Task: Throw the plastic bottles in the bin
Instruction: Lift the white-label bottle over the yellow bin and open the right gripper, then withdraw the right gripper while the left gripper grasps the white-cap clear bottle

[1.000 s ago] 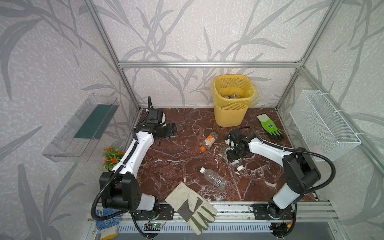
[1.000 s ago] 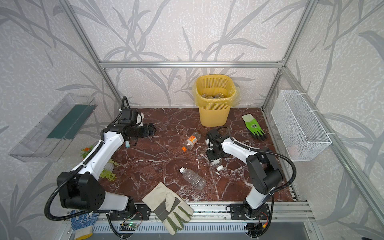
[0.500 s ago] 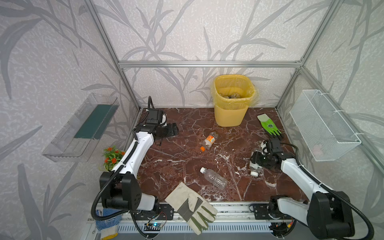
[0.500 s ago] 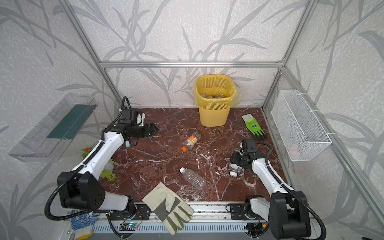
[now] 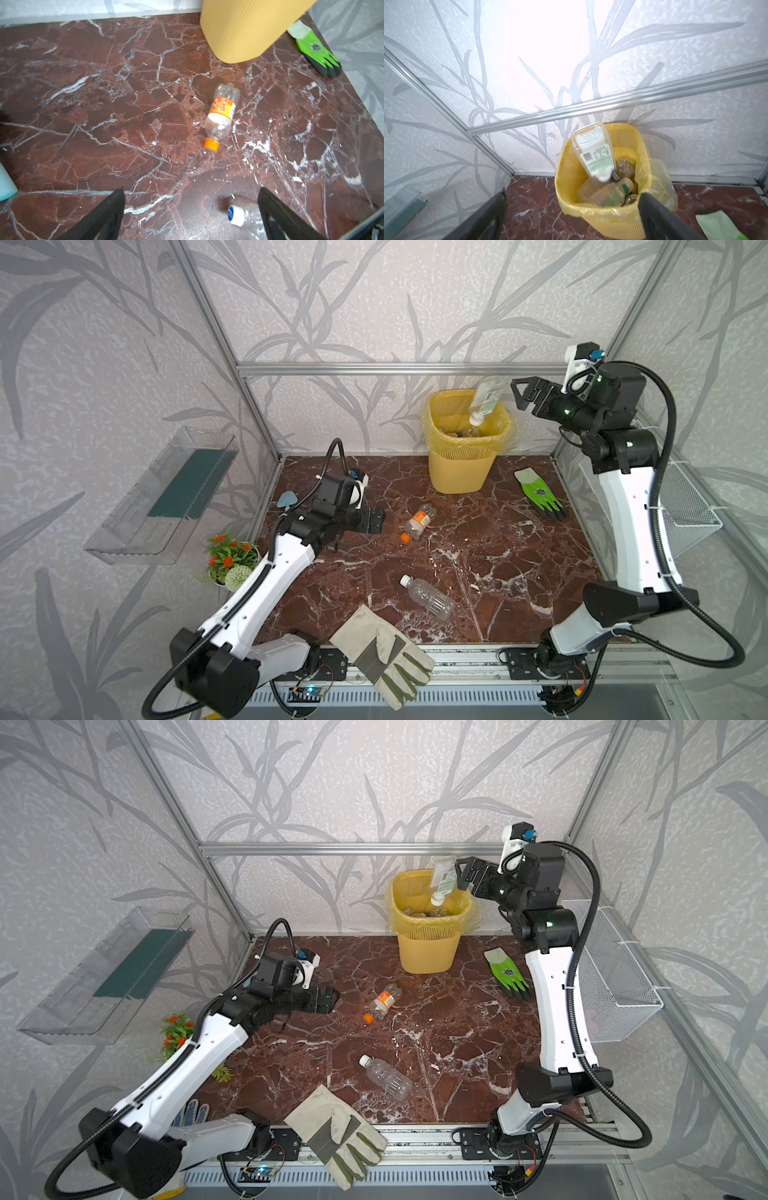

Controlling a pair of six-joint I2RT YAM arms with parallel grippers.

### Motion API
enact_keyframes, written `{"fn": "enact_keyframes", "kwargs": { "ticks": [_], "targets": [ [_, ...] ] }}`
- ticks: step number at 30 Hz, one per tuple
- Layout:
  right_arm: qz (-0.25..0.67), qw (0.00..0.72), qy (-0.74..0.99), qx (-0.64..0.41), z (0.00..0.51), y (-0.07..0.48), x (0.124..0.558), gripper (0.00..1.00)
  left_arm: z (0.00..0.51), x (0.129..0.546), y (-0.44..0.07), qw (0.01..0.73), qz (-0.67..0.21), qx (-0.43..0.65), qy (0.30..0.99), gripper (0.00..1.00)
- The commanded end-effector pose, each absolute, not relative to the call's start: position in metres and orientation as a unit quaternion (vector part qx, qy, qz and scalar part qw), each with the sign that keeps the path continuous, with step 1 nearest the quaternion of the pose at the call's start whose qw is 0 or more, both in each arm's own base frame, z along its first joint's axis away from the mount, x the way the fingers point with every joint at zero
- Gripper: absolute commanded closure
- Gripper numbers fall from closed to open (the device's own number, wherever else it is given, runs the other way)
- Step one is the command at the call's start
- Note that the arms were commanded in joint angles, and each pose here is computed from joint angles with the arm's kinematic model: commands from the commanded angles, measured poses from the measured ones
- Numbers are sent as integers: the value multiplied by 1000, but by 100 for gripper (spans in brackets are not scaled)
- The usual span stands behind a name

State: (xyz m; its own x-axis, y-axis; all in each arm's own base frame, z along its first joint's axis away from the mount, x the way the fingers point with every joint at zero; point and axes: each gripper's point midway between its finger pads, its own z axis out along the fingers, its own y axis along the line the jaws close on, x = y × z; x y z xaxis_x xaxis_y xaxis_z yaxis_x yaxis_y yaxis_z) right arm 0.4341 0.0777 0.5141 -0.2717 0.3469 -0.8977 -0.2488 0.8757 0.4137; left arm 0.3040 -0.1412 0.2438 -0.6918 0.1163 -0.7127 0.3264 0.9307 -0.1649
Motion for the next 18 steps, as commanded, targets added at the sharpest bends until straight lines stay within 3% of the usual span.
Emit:
{"fn": "enact_keyframes", "kwargs": {
  "ticks": [1,8,13,18],
  "targets": [
    [235,547,801,61,439,64,428,1,224,279,-139,347,-123,174,913,1],
    [220,519,822,78,378,51,385,1,225,256,-183,332,-129,290,888,1],
    [208,463,857,89,301,50,360,1,199,241,-218,292,-101,397,864,1],
    [209,396,889,90,229,54,335,1,178,221,-245,257,-127,481,829,1]
  ]
}}
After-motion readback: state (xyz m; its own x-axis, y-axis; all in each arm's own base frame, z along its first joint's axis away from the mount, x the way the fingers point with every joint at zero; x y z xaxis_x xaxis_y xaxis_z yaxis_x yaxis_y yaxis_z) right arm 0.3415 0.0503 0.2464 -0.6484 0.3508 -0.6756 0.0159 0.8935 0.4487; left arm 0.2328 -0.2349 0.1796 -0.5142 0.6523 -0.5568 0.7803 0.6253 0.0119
